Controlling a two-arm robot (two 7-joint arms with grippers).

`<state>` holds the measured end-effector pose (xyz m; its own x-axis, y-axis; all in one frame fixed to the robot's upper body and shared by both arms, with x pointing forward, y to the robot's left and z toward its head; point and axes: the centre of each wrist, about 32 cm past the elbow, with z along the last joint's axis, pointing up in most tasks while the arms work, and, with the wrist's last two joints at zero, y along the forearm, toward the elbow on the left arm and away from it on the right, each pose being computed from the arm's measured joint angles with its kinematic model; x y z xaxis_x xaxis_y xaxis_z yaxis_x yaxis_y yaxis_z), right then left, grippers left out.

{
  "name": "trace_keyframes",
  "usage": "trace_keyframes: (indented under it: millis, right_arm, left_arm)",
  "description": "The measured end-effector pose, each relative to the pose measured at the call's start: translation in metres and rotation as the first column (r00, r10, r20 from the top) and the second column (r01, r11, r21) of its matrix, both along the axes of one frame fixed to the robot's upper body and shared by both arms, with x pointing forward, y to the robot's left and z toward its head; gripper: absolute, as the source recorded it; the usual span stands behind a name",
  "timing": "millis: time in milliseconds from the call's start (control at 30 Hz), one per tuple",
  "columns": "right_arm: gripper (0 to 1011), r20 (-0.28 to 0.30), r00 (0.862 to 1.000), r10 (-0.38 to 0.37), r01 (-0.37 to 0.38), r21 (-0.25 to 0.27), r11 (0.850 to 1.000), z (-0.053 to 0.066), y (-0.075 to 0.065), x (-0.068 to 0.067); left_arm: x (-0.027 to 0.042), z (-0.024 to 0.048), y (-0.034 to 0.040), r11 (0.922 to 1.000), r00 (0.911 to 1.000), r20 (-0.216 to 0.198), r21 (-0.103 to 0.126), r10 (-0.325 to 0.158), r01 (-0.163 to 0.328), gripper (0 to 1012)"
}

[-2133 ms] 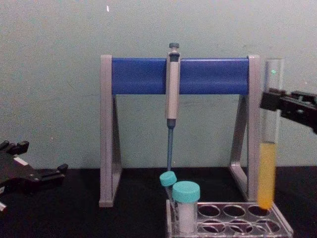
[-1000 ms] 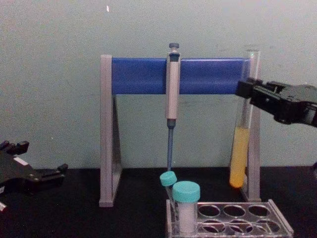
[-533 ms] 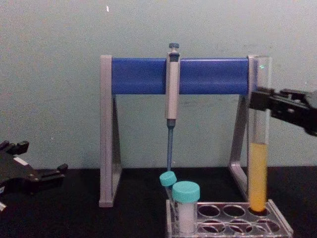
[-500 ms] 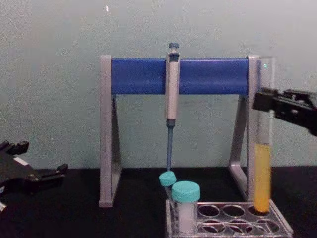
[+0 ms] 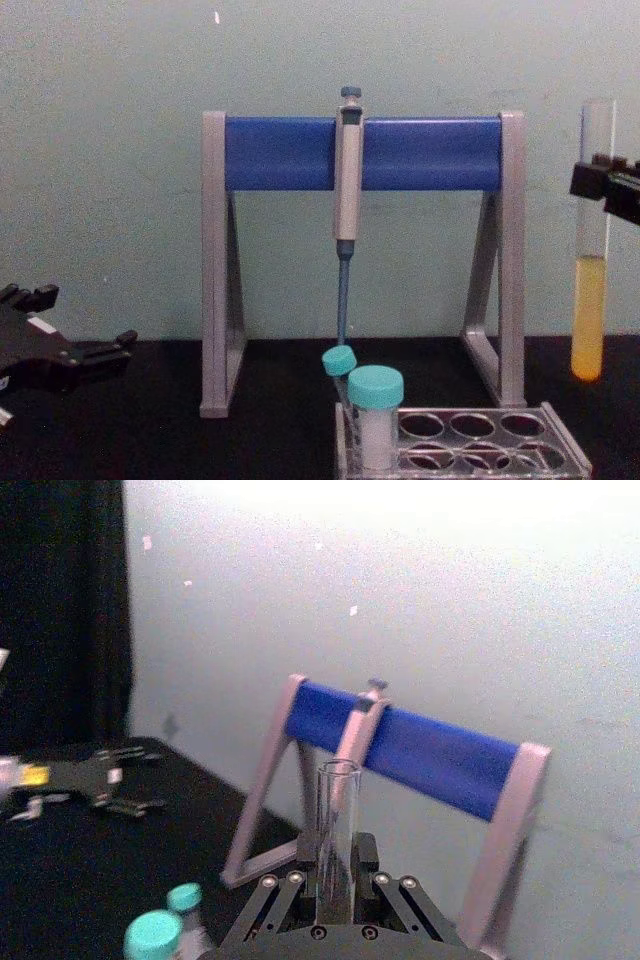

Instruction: Pick up the test tube from the test tube rack, shake it, then place it back into the test tube rack.

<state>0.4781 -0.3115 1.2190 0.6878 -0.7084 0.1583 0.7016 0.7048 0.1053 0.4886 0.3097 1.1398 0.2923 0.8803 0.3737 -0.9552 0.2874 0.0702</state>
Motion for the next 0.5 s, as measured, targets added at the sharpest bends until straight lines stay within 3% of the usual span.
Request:
trace_keyframes:
  millis: [233,500]
  right_arm:
    - [229,0.066,0.996,-0.063,0.062,0.027,0.998,-0.009,0.016,0.009]
    - [229,0.076,0.997,-0.019,0.013,0.074,0.997,-0.014,0.034,0.024]
  left_arm:
    - [0.0000,0.0000,0.0000,1.0000,1.0000,0.000,0.000,0.000,0.000,1001]
    - [0.0000,0.0000,0.0000,1.0000,1.0000,0.000,0.000,0.000,0.000,1002]
